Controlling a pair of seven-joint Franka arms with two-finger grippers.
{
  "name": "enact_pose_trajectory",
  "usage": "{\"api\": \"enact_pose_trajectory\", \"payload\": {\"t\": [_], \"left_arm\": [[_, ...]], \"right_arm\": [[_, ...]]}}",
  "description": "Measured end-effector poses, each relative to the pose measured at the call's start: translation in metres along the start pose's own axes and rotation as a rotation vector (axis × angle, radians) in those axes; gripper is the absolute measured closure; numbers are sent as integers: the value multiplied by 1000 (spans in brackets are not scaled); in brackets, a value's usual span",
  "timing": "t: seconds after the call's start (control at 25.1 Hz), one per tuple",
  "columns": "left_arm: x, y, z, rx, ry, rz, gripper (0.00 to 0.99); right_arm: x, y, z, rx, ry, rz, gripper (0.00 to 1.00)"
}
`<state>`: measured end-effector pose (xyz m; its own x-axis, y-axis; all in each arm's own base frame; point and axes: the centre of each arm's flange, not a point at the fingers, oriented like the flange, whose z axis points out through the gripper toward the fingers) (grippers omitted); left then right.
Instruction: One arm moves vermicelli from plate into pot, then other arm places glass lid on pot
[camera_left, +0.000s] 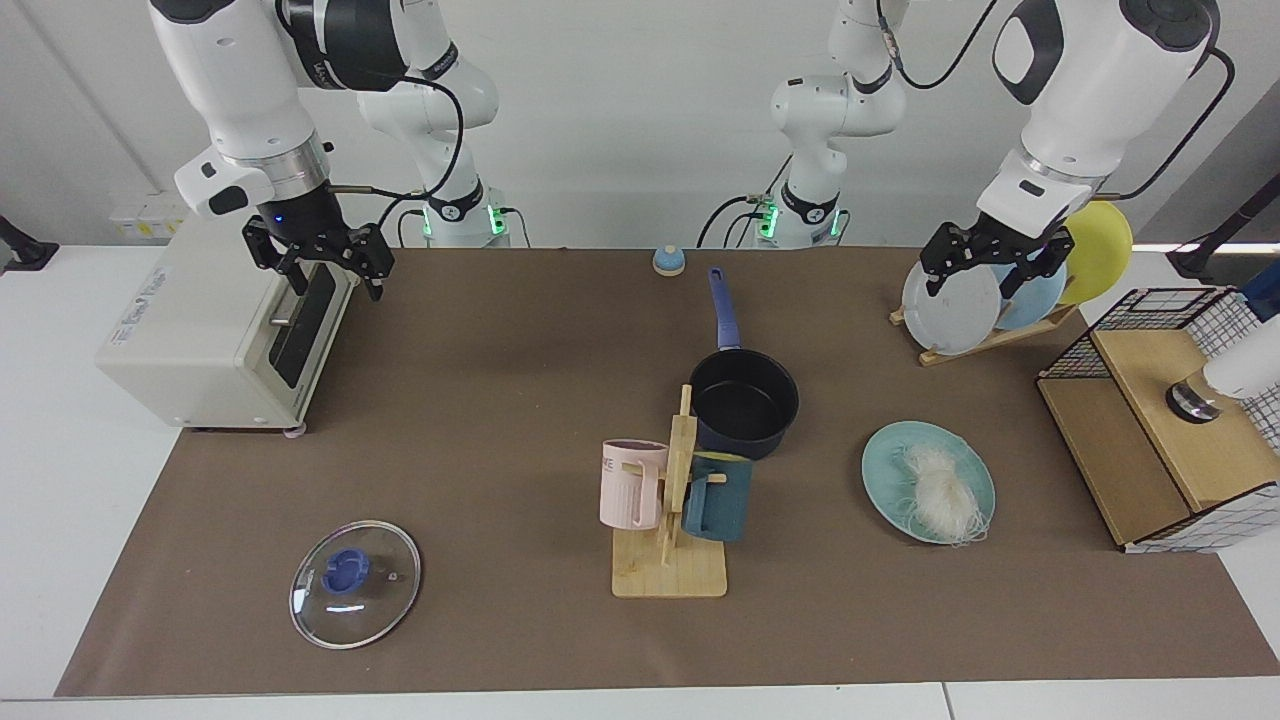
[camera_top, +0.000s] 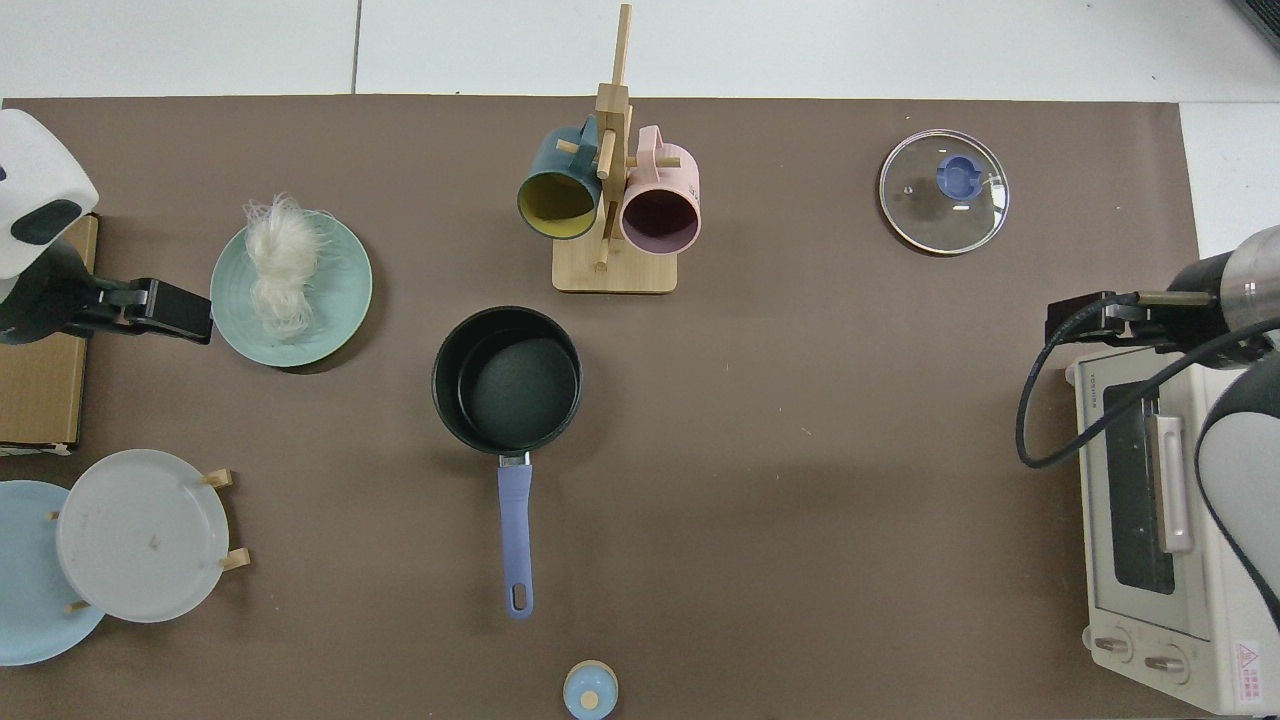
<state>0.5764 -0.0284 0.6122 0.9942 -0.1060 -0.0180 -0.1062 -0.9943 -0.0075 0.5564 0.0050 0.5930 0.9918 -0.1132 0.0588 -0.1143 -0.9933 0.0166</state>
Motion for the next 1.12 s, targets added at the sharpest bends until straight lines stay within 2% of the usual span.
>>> {"api": "enact_pose_trajectory", "payload": {"t": [0.72,1.12], "left_arm": [[5,2,4,0,11,-1,0],[41,-13,35,8,63,-24,0]], "right_arm": [[-5,6,-2,-3,-26,8,4],[-5,3,1,-3,-33,5,4]]}}
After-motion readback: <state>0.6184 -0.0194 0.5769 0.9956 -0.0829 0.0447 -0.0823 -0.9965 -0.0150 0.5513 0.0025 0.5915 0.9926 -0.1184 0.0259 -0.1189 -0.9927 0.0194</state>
